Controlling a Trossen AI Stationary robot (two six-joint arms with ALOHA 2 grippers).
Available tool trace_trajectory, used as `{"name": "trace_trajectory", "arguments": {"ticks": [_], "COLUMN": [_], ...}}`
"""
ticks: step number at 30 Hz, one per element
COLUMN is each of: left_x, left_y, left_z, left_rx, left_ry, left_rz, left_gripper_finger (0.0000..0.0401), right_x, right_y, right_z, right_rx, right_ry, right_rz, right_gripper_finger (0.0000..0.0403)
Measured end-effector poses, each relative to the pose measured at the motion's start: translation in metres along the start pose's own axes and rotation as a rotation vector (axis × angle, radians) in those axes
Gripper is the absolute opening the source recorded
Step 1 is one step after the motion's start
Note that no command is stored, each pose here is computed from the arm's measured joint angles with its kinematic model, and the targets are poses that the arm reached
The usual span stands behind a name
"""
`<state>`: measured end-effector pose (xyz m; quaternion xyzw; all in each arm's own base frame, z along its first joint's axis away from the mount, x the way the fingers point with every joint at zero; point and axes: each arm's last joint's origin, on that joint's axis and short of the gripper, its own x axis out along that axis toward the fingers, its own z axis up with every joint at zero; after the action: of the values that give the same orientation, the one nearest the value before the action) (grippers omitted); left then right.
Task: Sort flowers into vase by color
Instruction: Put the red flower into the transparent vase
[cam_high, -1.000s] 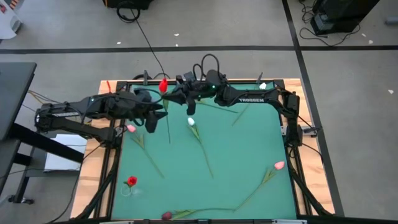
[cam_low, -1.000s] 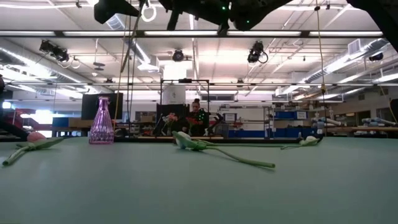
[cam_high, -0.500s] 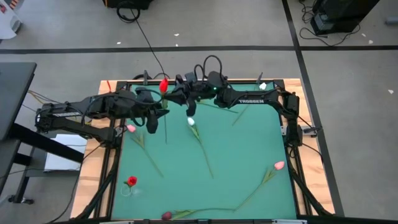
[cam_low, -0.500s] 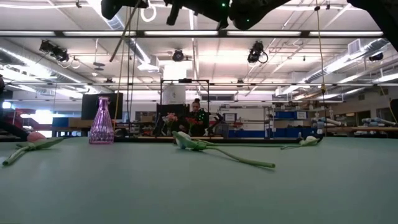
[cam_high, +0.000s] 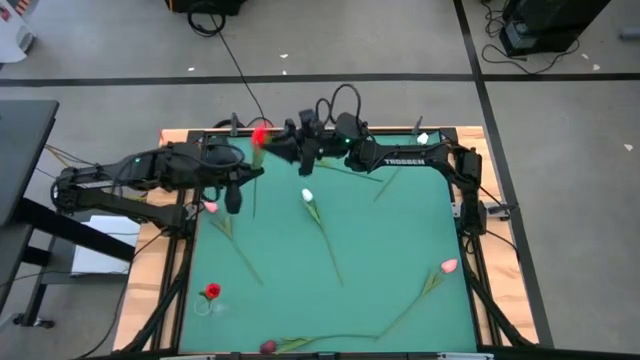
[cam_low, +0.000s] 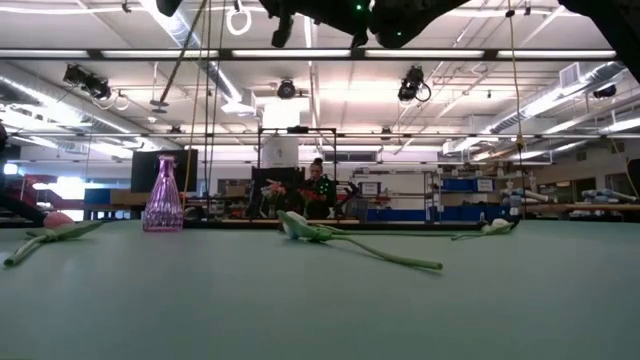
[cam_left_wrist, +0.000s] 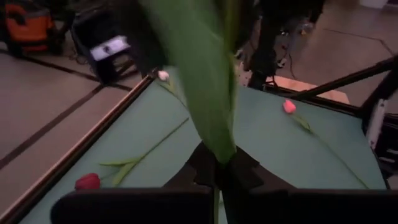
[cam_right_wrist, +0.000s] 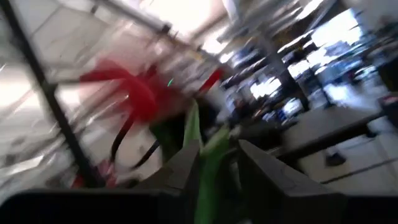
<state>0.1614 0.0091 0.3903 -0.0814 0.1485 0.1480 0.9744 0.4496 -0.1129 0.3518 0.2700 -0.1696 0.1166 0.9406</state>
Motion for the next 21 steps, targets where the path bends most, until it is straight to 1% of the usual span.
{"name": "trace_trajectory", "arguments": {"ticks": [3, 5, 7, 11, 13, 15, 18, 21], "left_x": [-0.014, -0.021, -0.031, -0.052, -0.056, -0.057, -0.057, -0.062], "left_y": [0.002, 0.004, 0.005, 0.008, 0.010, 0.012, 0.014, 0.014], "left_z": [-0.005, -0.009, -0.011, -0.016, -0.030, -0.054, -0.084, -0.102], "left_rx": [0.018, 0.040, 0.051, 0.099, 0.119, 0.109, 0.056, 0.057], "left_ry": [0.028, 0.055, 0.050, 0.046, 0.054, 0.059, -0.015, -0.055], "left_rz": [-0.011, -0.017, -0.032, -0.069, -0.096, -0.137, -0.254, -0.384], "left_gripper_finger": [0.0009, 0.0009, 0.0009, 0.0008, 0.0008, 0.0008, 0.0008, 0.0008], "right_x": [-0.002, -0.003, -0.005, -0.007, -0.009, -0.009, -0.007, -0.004], "right_y": [0.004, 0.012, 0.022, 0.035, 0.042, 0.049, 0.060, 0.070], "right_z": [0.011, 0.021, 0.030, 0.042, 0.046, 0.046, 0.038, 0.027], "right_rx": [-0.022, -0.068, -0.106, -0.143, -0.134, -0.138, -0.147, -0.152], "right_ry": [-0.075, -0.106, -0.143, -0.166, -0.156, -0.128, -0.069, -0.039], "right_rz": [-0.032, -0.041, -0.049, -0.100, -0.153, -0.185, -0.240, -0.314], "right_gripper_finger": [0.0127, 0.0127, 0.0126, 0.0126, 0.0126, 0.0126, 0.0126, 0.0126]}}
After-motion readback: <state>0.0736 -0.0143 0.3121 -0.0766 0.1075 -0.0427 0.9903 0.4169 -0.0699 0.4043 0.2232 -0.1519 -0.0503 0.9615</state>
